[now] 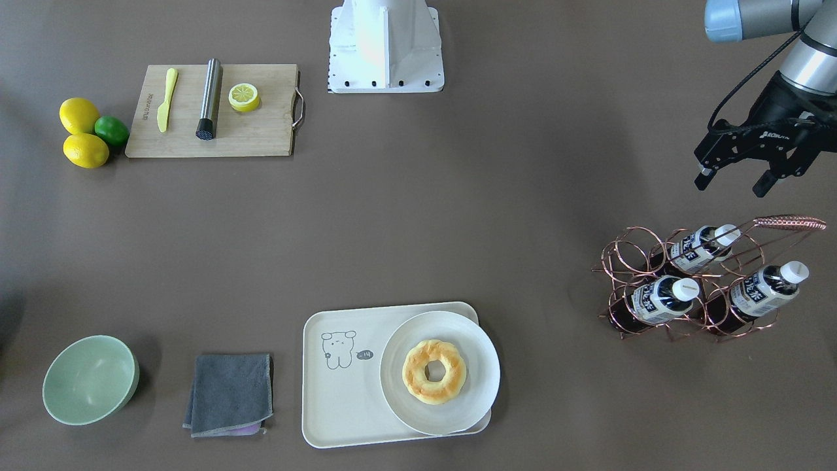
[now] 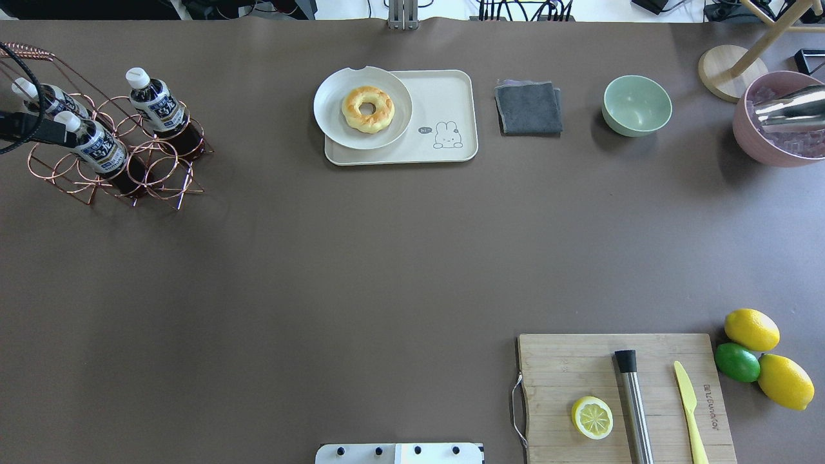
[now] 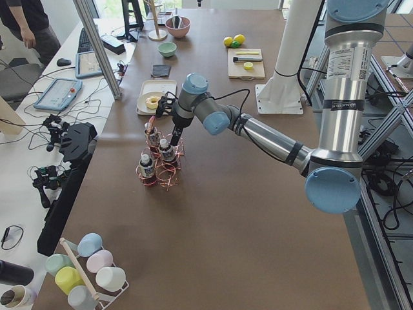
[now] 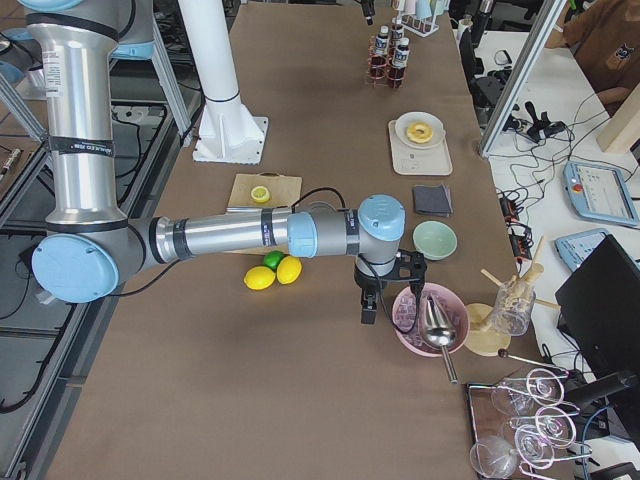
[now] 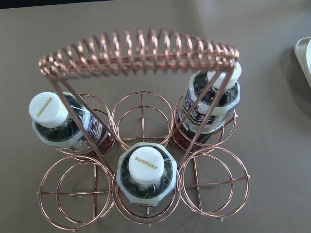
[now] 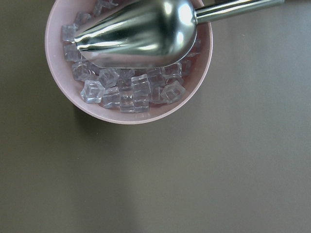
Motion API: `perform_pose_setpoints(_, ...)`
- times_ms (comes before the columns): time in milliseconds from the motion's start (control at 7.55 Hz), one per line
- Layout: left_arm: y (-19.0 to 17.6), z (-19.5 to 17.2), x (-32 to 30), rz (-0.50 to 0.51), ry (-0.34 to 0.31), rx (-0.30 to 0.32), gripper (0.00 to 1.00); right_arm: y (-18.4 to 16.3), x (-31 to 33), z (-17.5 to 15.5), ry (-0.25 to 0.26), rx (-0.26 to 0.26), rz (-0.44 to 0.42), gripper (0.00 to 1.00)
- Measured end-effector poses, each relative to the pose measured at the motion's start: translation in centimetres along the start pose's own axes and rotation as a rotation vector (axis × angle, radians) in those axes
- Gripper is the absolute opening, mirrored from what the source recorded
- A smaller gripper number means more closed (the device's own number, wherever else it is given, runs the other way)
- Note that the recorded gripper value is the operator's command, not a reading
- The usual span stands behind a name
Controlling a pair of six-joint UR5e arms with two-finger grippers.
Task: Place tea on tray
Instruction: 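Lower the left gripper onto the nearest tea bottle in the copper rack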
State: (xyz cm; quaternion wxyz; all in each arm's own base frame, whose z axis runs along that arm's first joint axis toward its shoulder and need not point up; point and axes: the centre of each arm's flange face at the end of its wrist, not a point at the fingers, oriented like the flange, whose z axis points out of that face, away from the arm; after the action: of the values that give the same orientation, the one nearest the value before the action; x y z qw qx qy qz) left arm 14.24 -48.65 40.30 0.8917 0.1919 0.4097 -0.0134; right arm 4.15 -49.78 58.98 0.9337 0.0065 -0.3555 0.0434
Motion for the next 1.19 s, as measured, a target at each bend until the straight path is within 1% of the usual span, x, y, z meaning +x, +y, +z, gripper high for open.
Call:
perform_pose_setpoints(133,-0.6,0.8,-0.2,-0.003,-0.008,-0.003,0.98,0.0,0.0,0.0,-0.001,0.000,0.000,1.00)
perform_pose_setpoints(265,-1.6,1.7,-0.3,-0.004,-0.029,0.009,0.98,0.0,-0.1,0.0,-0.002,0.000,0.000,1.00)
perform_pose_setpoints(530,-3.7,3.3,-0.4,0.002,-0.071,0.034,0.98,0.0,-0.3,-0.1,-0.021,-0.002,-0.003,1.00)
perform_pose_setpoints(663,-4.5,4.0,-0.3,0.003,-0.078,0.037,0.98,-0.1,-0.4,-0.1,-0.028,-0.001,-0.005,1.00)
perform_pose_setpoints(1060,-5.3,5.1,-0.2,0.001,-0.070,0.029,0.98,-0.4,-0.8,-0.5,-0.032,0.006,-0.013,1.00)
perform_pose_setpoints(1193,-5.0,5.1,-0.1,-0.001,-0.051,0.012,0.98,-0.4,-0.9,-0.6,-0.032,0.008,-0.015,1.00)
